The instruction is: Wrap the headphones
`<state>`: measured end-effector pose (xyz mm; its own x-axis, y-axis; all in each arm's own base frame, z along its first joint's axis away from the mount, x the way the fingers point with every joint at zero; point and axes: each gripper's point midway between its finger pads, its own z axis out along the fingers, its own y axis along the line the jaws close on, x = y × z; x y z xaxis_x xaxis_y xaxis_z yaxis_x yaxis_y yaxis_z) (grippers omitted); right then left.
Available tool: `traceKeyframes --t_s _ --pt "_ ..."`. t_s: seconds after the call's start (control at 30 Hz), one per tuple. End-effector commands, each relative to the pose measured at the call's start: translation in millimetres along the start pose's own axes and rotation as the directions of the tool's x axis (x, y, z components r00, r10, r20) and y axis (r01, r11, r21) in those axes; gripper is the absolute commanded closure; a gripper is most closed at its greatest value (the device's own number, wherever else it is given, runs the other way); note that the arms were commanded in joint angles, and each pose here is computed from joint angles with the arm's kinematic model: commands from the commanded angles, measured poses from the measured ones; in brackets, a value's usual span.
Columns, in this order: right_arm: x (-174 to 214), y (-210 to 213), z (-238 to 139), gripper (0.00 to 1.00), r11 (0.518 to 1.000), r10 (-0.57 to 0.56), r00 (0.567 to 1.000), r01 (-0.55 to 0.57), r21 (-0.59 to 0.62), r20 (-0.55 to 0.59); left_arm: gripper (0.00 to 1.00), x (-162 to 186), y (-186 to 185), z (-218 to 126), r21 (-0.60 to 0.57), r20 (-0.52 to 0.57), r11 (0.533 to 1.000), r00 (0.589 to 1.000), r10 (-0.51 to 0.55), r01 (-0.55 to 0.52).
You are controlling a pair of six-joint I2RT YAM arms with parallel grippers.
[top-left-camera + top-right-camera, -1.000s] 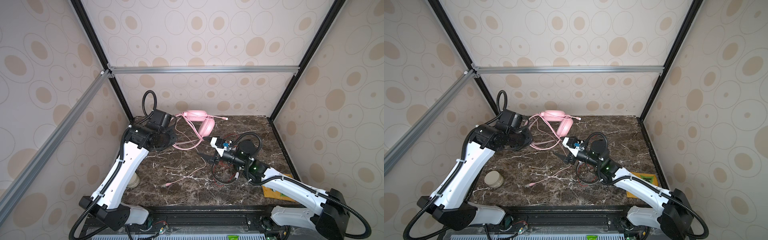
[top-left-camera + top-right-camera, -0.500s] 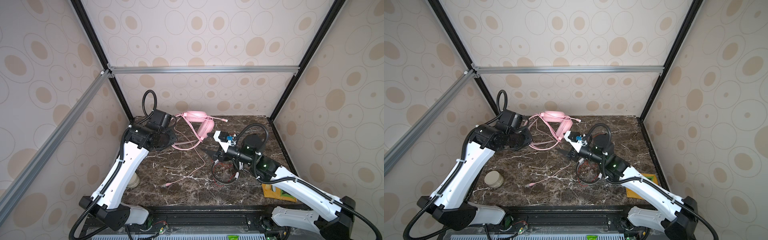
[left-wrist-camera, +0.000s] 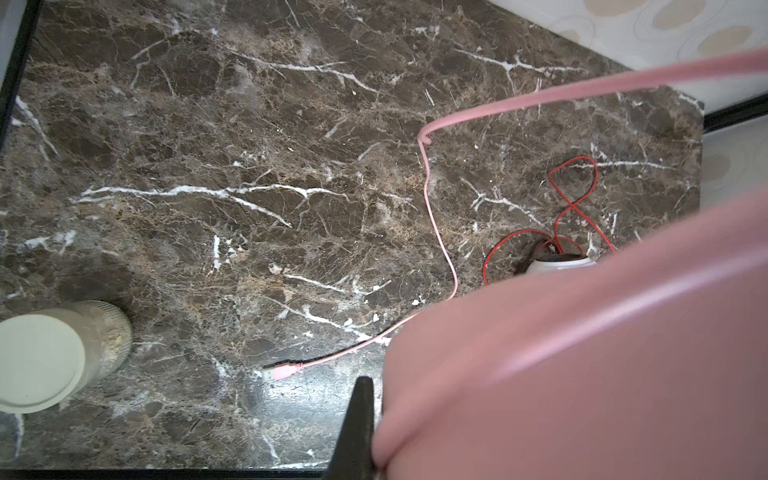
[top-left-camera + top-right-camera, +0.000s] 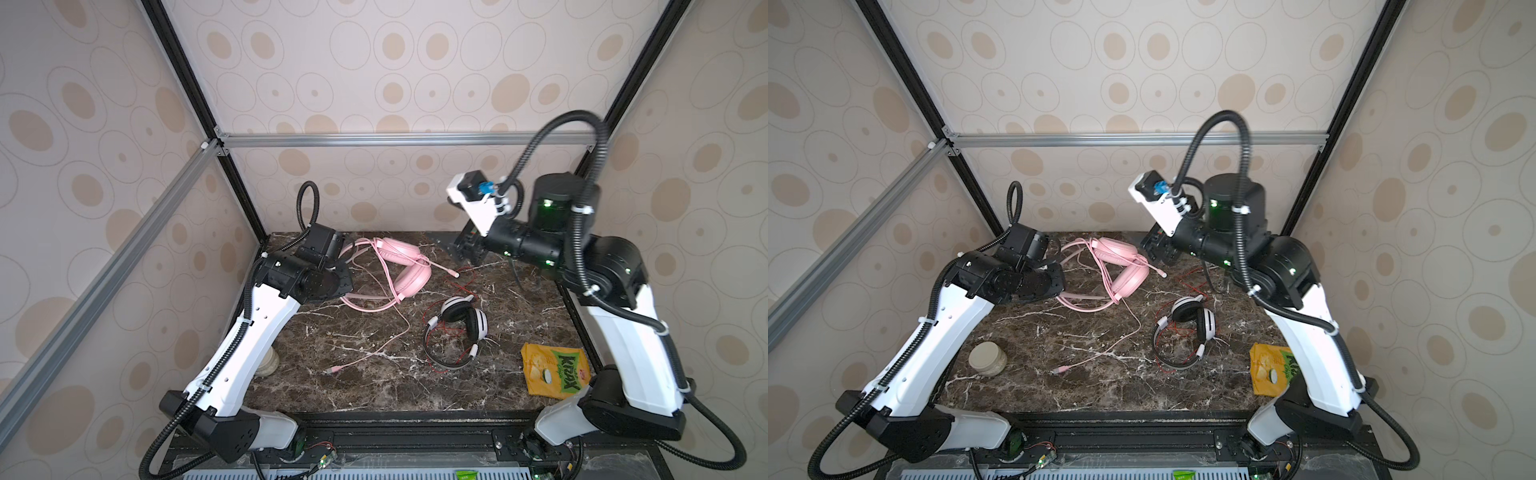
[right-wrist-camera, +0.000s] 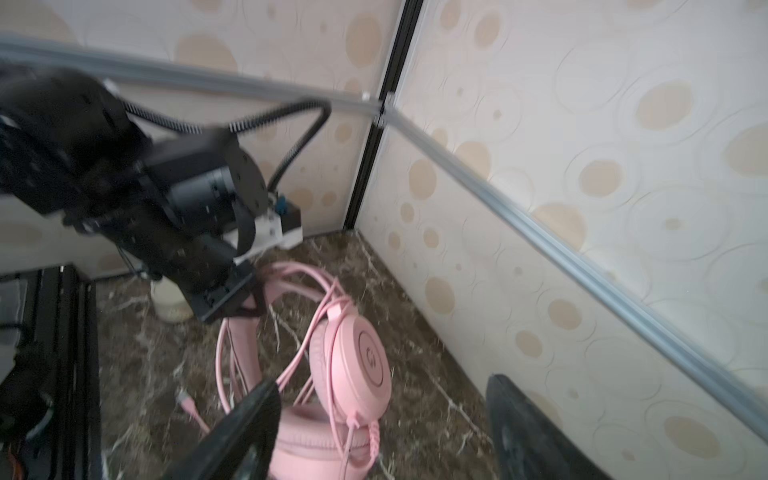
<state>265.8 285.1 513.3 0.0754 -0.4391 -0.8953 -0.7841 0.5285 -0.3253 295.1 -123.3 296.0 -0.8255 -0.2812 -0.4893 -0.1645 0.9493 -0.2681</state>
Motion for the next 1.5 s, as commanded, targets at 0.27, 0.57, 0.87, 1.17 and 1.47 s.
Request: traceKeyframes --t_s 0.27,0.57,0.87,1.17,1.47 --pt "89.5 4.5 25.5 0.21 0.992 0.120 0.947 -0.104 0.067 -0.299 1.00 -5.0 10.3 -4.0 -0.043 0.048 0.997 0.997 0.064 -0.062" --pt "128.6 -14.4 -30.9 0.20 0.918 0.393 0.905 -0.374 0.132 -0.163 1.00 -13.3 -1.0 -9.5 -0.003 0.069 0.990 0.988 0.138 -0.138" --pt "131.6 17.5 -26.7 0.21 0.923 0.379 0.914 -0.384 -0.009 -0.143 1.00 1.7 -0.6 7.6 -0.029 -0.012 0.972 0.973 0.232 -0.232" --pt "124.6 36.7 35.1 0.10 0.983 0.171 0.931 -0.183 -0.007 -0.322 1.00 10.0 -16.1 12.5 -0.010 -0.027 0.968 0.967 0.252 -0.252" --pt "145.6 50.0 69.6 0.09 0.997 0.054 0.884 -0.076 -0.028 -0.464 1.00 10.1 -18.5 10.1 0.000 -0.030 0.964 0.964 0.265 -0.265"
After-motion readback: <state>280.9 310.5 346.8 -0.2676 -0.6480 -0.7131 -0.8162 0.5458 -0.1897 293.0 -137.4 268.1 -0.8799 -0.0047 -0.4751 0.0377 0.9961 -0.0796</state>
